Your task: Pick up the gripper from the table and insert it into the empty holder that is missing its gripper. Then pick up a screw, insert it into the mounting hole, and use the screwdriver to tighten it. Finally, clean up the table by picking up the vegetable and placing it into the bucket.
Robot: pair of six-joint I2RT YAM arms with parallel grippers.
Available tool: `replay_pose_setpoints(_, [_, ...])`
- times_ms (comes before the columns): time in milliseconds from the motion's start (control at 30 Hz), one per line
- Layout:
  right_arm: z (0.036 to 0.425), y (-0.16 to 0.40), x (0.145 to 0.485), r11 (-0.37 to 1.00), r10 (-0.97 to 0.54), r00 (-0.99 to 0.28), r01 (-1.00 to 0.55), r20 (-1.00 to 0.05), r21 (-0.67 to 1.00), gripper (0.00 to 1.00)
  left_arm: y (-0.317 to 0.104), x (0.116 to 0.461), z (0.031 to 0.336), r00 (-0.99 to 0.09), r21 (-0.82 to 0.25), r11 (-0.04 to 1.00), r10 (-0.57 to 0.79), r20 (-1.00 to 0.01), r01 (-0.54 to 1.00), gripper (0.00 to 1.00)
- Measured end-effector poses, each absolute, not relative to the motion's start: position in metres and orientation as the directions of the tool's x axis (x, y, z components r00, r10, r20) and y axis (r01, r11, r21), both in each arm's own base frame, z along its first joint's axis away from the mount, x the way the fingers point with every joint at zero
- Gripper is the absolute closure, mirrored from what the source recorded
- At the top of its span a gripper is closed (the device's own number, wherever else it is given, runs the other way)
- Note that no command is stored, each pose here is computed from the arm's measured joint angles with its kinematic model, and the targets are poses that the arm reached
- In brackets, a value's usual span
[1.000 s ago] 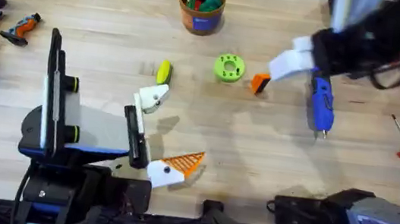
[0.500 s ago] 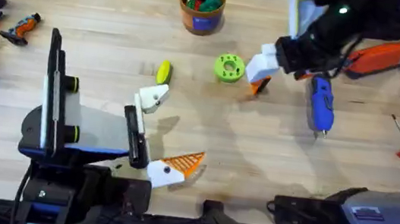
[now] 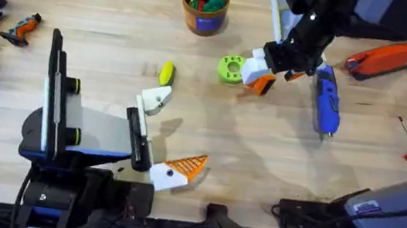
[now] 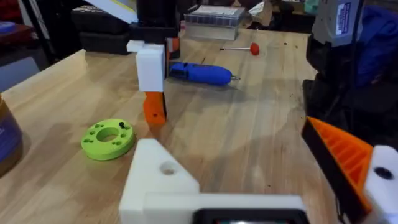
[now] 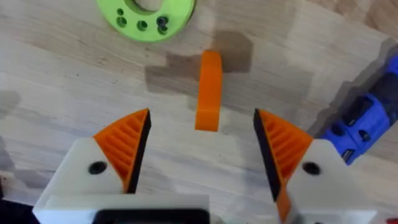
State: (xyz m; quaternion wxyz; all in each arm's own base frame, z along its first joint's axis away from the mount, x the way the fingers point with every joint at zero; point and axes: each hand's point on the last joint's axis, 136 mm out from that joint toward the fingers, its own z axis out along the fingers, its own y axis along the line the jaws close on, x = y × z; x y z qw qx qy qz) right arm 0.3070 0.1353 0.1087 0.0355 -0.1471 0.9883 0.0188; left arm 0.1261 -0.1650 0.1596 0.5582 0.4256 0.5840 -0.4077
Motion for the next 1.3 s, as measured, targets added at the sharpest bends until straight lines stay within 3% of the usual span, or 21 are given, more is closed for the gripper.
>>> replay_pose_setpoints(600, [0.095,0.136,0.311,0.957,-0.284,-0.954,-0.288,-0.098,0.029,0.107,-0.165,0.126,0.16,-0.014,-0.001,0.305,0.042,-0.999,0.952,0.015])
replay_pose_setpoints(733, [0.095,0.135,0.309,0.958,-0.281,-0.956,-0.284,-0.09,0.029,0.174,-0.165,0.126,0.16,-0.015,-0.001,0.305,0.042,-0.999,0.952,0.014])
replay_pose_setpoints(867, [0.095,0.135,0.31,0.959,-0.278,-0.956,-0.281,-0.093,0.029,0.299,-0.165,0.126,0.16,-0.014,-0.001,0.305,0.042,-0.999,0.952,0.014])
replay_pose_setpoints(1100, [0.095,0.136,0.312,0.96,-0.273,-0.956,-0.277,-0.104,0.031,0.656,-0.165,0.126,0.16,-0.015,-0.001,0.305,0.042,-0.999,0.952,0.015])
replay_pose_setpoints(1233, [0.095,0.136,0.313,0.961,-0.271,-0.957,-0.275,-0.105,0.03,0.916,-0.165,0.126,0.16,-0.015,-0.001,0.305,0.042,-0.999,0.952,0.015])
replay_pose_setpoints(1300, [0.095,0.136,0.314,0.961,-0.27,-0.957,-0.274,-0.108,0.028,0.984,-0.165,0.126,0.16,-0.014,-0.001,0.305,0.042,-0.999,0.952,0.016])
